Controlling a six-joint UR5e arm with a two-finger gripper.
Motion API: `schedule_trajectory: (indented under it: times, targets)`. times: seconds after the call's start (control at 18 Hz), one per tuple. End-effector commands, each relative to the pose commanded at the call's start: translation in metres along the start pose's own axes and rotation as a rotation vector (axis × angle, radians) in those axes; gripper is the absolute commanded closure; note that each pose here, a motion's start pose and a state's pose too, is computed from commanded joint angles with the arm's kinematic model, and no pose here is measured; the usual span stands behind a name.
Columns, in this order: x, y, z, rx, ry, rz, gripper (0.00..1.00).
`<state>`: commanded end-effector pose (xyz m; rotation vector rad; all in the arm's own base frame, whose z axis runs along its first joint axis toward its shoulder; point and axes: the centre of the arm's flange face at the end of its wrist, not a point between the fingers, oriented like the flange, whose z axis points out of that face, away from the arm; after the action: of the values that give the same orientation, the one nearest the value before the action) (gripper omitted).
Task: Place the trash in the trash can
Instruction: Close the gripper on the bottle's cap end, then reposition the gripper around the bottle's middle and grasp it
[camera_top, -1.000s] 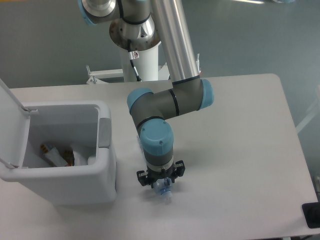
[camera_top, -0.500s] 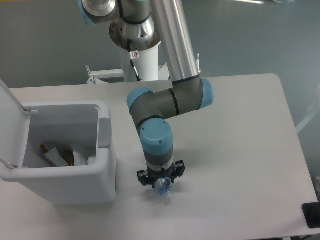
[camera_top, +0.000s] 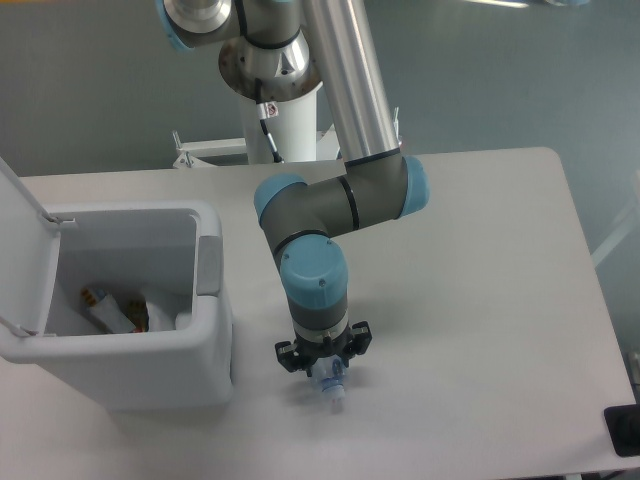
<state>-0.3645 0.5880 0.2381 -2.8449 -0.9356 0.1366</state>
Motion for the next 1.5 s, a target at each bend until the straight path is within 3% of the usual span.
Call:
schedule_trajectory:
  times: [0.22, 0.56, 0.72, 0.89, 1.17, 1.5]
  targets:
    - [-0.027, -0.02, -0.04, 0.079, 0.008, -0.038, 0.37]
    - [-0.06, -0.046, -0.11, 0.229, 0.105, -0.081, 0.41]
    - [-0.078, -0.062, -0.167, 0.344, 0.121, -0.112, 0.41]
    - [-0.092, -0.065, -0.227, 0.455, 0.204, -0.135, 0.41]
    - [-0.08, -0.057, -0.334, 0.642, 0.295, -0.112, 0.4]
    - [-0.052, -0.04, -0.403, 0.778, 0.345, -0.057, 0.4]
